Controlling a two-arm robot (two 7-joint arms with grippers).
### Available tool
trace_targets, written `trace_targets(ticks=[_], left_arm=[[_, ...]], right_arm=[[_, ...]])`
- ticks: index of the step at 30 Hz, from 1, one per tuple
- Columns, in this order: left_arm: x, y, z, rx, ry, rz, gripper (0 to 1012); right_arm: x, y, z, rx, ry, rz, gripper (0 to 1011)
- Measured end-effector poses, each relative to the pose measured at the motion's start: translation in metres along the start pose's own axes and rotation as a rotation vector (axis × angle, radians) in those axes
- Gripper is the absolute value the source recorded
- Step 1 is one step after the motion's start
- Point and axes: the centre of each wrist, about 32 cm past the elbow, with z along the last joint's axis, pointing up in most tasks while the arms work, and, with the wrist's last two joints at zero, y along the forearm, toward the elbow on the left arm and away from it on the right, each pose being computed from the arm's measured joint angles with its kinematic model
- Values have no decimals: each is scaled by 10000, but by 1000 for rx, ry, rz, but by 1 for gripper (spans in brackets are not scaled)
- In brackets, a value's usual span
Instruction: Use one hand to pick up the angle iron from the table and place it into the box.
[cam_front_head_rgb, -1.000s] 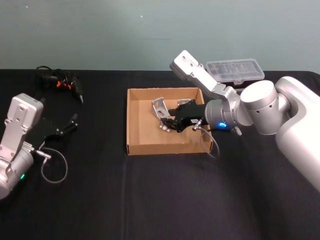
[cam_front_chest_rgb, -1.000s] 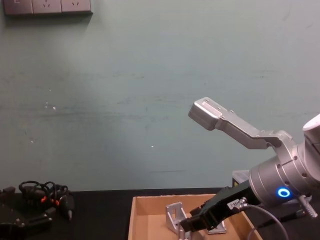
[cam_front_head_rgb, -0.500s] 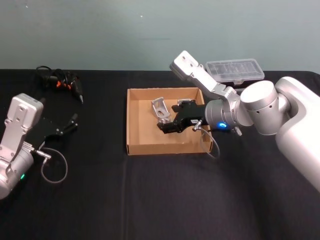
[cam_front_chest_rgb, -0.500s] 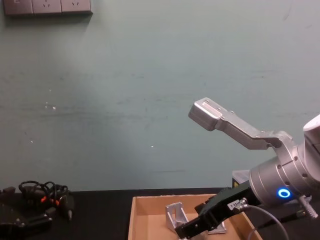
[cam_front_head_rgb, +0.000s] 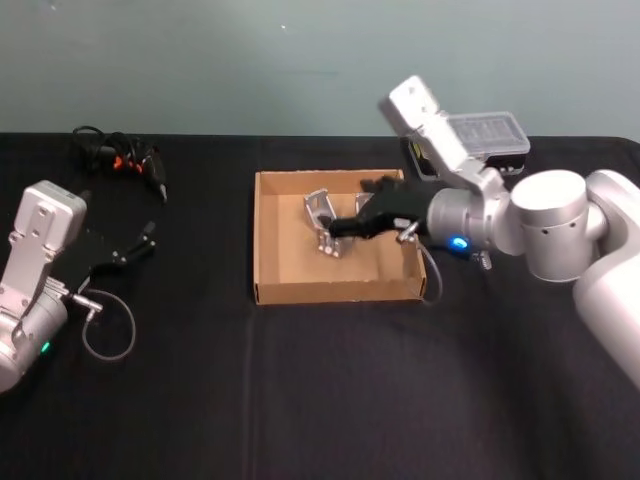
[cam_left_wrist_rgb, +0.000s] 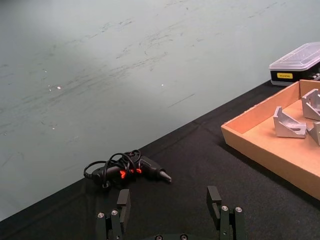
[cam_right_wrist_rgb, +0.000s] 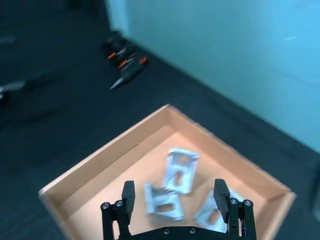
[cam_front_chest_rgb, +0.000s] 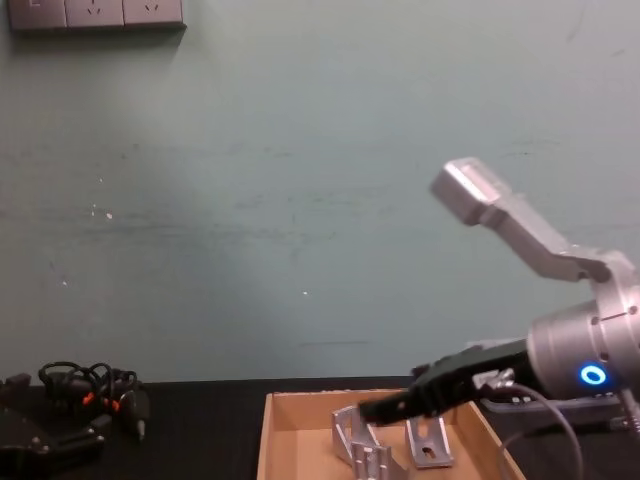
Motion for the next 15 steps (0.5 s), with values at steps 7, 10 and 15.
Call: trace_targets(ticks=[7, 10, 15], left_arm=[[0, 0, 0, 0, 0, 0, 1000], [0, 0, 0, 0, 0, 0, 1000], [0, 0, 0, 0, 0, 0, 1000]], right_arm=[[-43, -45, -146, 114, 101, -228, 1004], [-80, -23, -174, 131, 113, -301, 1004], [-154, 56, -196, 132, 137, -457, 1004]])
